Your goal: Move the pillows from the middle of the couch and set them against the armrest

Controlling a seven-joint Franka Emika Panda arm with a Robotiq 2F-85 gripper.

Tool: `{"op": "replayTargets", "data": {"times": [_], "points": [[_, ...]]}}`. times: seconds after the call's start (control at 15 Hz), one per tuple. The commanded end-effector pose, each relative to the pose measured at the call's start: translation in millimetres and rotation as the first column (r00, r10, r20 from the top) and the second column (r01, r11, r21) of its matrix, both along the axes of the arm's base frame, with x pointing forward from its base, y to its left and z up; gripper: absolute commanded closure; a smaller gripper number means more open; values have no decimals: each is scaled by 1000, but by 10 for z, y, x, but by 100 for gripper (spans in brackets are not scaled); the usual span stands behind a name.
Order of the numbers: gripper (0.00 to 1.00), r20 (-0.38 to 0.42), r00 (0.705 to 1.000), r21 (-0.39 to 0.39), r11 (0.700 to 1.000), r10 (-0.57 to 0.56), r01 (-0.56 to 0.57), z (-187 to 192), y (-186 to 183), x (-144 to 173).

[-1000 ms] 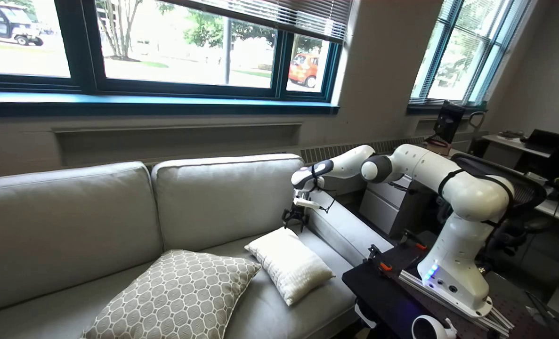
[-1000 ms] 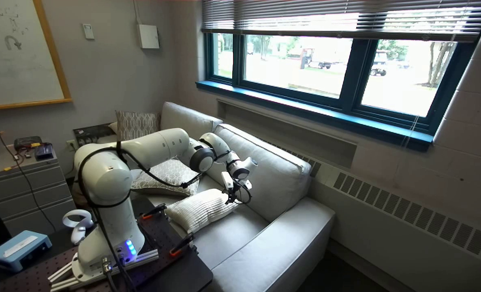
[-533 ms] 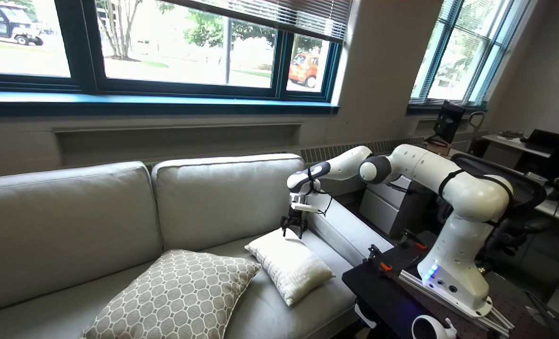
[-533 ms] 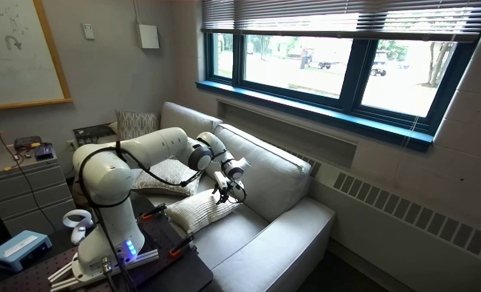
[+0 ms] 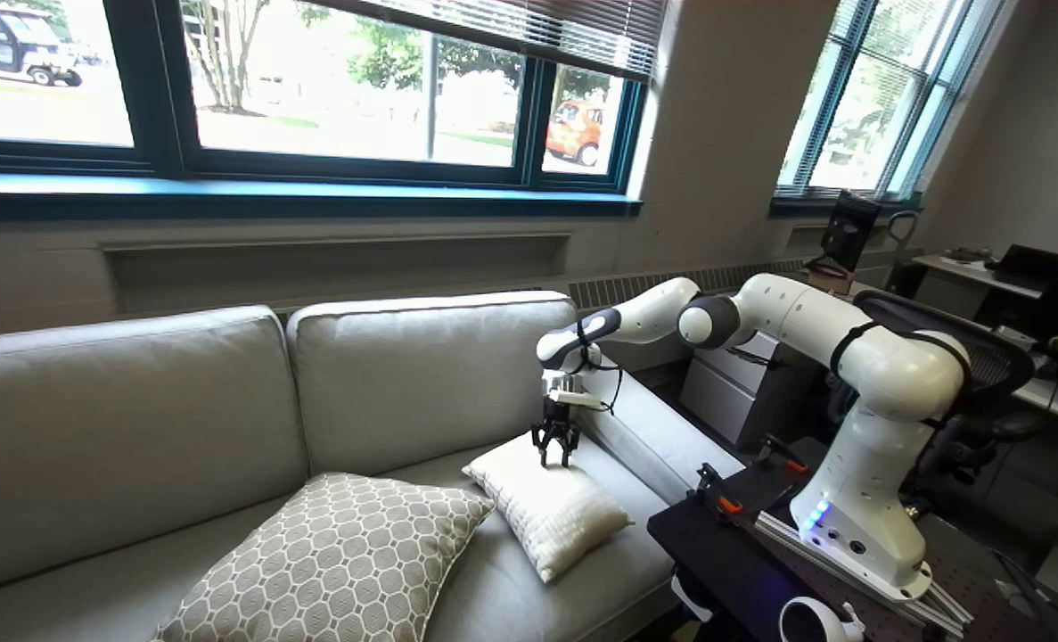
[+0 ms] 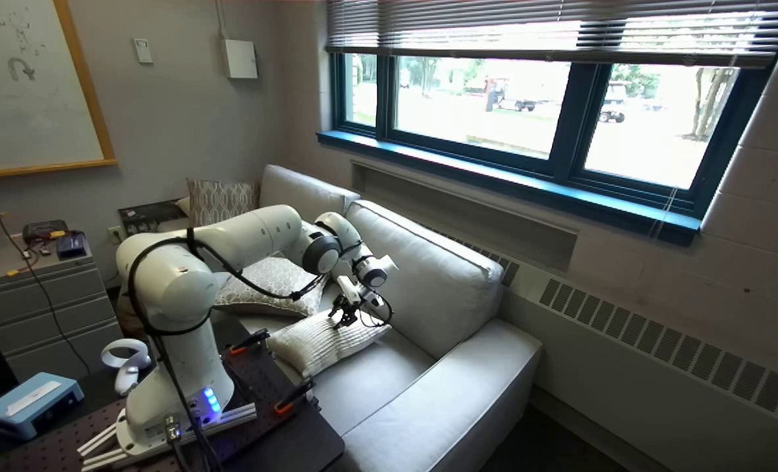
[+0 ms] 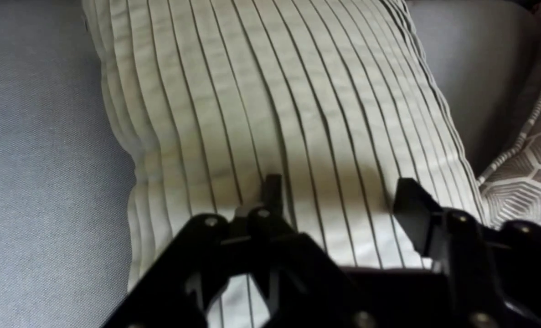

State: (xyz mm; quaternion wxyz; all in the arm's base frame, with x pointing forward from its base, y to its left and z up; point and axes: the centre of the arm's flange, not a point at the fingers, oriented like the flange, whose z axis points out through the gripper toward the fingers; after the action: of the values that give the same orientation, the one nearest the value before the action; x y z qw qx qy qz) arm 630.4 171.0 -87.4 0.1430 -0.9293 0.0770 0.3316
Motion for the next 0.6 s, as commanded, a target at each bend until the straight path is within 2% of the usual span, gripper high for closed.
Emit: {"op": "replayTargets", "data": {"times": [0.0, 0.2, 0.4, 0.53], "points": [[66, -5, 999, 16, 999, 39, -39, -453, 190, 567], [87, 9, 999, 18, 999, 32, -32, -442, 185, 577], [93, 13, 999, 12, 1000, 29, -29, -443, 170, 583], [89, 17, 999, 3, 1000, 29, -29, -440, 162, 589]]}}
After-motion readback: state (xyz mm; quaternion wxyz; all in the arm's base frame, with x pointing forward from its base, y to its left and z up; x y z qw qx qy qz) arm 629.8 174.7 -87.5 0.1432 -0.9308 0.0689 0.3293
